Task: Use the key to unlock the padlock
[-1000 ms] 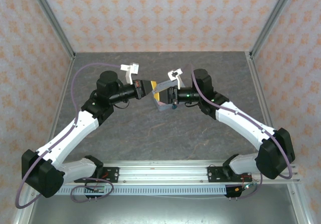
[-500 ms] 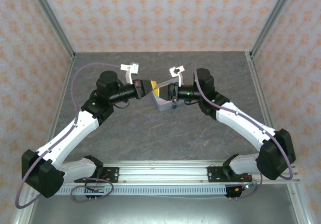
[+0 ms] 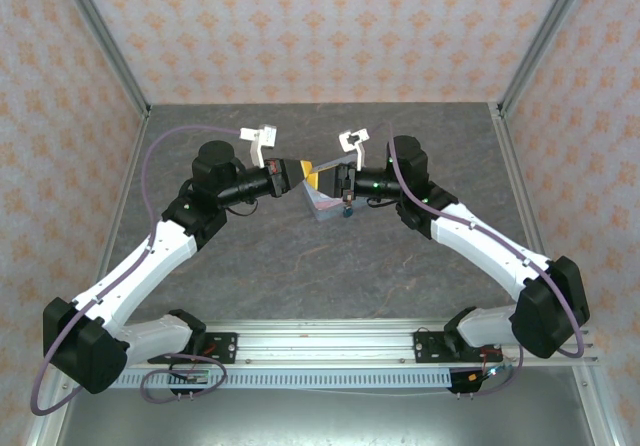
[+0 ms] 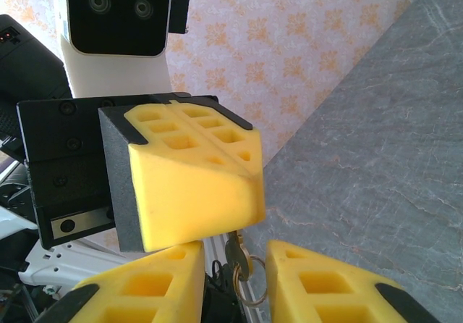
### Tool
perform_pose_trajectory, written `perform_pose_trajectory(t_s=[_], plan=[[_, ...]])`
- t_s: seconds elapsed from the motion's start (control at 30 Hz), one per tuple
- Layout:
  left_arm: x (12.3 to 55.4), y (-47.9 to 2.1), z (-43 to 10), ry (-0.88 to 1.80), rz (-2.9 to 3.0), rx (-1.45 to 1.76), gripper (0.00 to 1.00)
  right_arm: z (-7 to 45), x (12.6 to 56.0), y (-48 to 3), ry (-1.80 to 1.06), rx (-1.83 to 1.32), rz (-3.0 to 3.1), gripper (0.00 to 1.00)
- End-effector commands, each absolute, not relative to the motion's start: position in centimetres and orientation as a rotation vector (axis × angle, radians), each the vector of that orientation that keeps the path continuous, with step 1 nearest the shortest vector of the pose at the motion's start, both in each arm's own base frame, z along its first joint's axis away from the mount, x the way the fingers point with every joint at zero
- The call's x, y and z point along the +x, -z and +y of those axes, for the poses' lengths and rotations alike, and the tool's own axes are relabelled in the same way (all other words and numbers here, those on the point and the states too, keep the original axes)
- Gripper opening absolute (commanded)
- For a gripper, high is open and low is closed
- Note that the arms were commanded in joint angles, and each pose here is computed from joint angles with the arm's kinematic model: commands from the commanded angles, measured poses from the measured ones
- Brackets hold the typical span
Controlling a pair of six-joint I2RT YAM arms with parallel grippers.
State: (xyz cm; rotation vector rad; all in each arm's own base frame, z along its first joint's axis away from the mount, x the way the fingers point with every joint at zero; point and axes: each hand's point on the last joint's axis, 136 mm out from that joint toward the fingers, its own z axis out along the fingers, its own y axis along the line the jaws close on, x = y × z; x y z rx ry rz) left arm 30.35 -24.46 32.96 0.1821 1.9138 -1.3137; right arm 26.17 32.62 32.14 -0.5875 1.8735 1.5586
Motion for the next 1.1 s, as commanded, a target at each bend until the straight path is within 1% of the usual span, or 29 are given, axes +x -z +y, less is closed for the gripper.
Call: perform_pose_trajectory(t_s=[0.0,0.23,0.33,0.4,0.57,0.63,0.67,0.77,0.83,0.93,0.97,1.07], plan=[[30.1,-34.9,-24.3,1.319,1.837,0.193,0.00,32.9,26.2,-32.5,-1.574,-0.604,1.838,0.28],[30.2,-34.9,-24.3,1.316,1.835,0.183,0.00,33.1,26.3,-31.8,-1.576,-0.604,1.855,0.27],[30.1,-34.9,-24.3,1.317,1.835,0.184,0.00,33.0,26.5,-31.9,-1.570,-0.592,1.850,0.24],[30.2,-34.7,-24.3,1.317,1.839,0.185,0.00,32.9,26.4,-32.2,-1.570,-0.589,1.841,0.21],[30.1,-34.6,-24.4,1.317,1.842,0.190,0.00,32.7,26.6,-32.5,-1.548,-0.573,1.831,0.06],[30.0,-34.6,-24.3,1.311,1.845,0.194,0.00,32.5,26.6,-32.5,-1.529,-0.569,1.838,0.02],[30.0,-34.6,-24.2,1.304,1.848,0.194,0.03,32.4,26.6,-32.4,-1.518,-0.569,1.844,0.01],[30.0,-34.5,-23.9,1.266,1.865,0.193,0.22,31.9,26.6,-31.6,-1.462,-0.560,1.880,0.00],[30.0,-34.6,-23.5,1.239,1.868,0.187,0.30,31.4,26.6,-30.9,-1.420,-0.550,1.914,0.00],[30.2,-34.5,-22.8,1.191,1.886,0.160,0.52,30.4,26.4,-29.6,-1.341,-0.539,1.979,0.00],[30.3,-34.3,-22.5,1.173,1.898,0.141,0.57,30.0,26.3,-29.1,-1.309,-0.536,2.000,0.00],[30.9,-32.9,-21.6,1.127,1.948,0.068,0.67,28.7,26.1,-27.6,-1.208,-0.519,2.062,0.00]])
